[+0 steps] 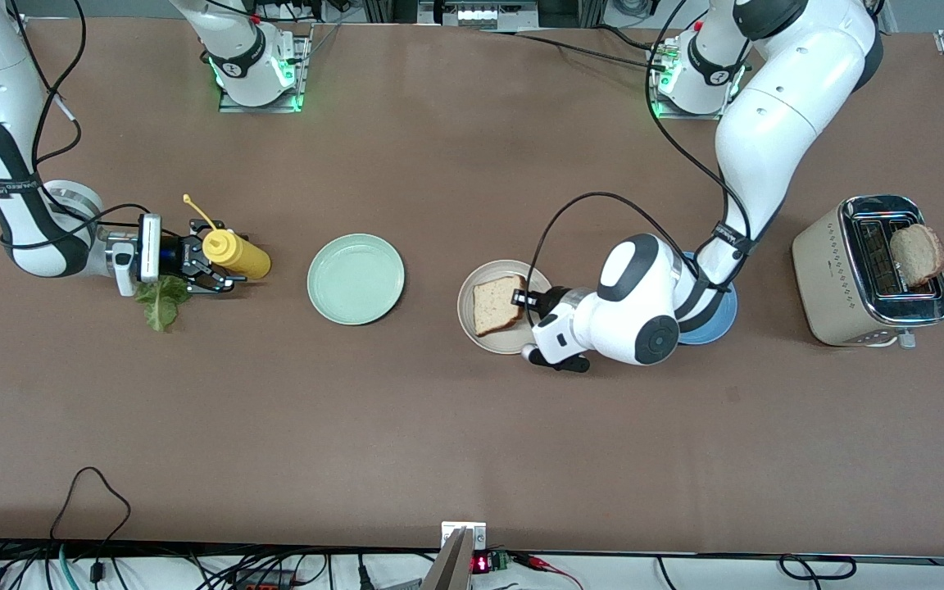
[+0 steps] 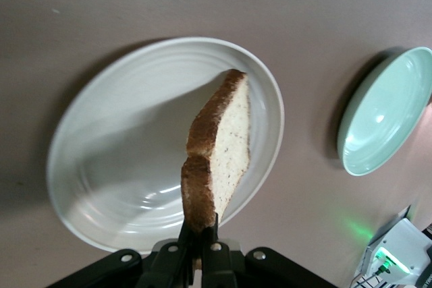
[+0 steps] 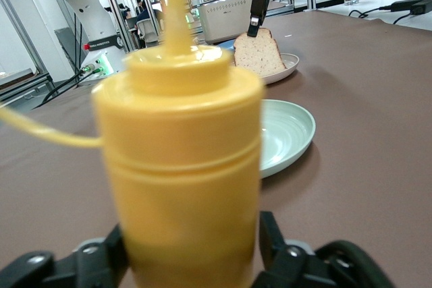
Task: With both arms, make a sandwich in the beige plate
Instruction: 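Lay the bread on the beige plate while the right gripper grasps the bottle, then carry the yellow bottle over the bread with the right gripper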
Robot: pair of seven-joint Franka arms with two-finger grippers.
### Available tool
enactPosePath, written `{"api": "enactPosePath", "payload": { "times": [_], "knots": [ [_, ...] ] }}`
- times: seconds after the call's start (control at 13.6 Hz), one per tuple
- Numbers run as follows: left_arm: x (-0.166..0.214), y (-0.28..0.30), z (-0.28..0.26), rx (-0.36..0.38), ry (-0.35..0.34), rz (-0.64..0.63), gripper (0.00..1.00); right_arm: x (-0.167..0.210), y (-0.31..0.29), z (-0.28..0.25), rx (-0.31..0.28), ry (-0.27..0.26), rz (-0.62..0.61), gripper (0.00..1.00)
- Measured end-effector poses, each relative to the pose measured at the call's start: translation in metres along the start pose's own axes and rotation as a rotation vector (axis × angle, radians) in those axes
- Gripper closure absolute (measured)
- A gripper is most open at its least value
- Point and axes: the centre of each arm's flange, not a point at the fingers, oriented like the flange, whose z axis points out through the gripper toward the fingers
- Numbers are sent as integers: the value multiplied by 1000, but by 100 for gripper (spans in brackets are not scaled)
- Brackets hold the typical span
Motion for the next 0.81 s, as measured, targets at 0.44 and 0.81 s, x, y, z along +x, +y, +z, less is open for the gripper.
{"api": "enactPosePath", "payload": {
  "times": [0.44, 0.81],
  "knots": [
    [12, -33, 4, 17, 17, 19, 68, 26, 27, 9, 14, -43, -78, 43],
    [10, -30, -58, 25, 90, 26, 15, 62, 52, 29, 37, -90, -83, 48]
  ]
}}
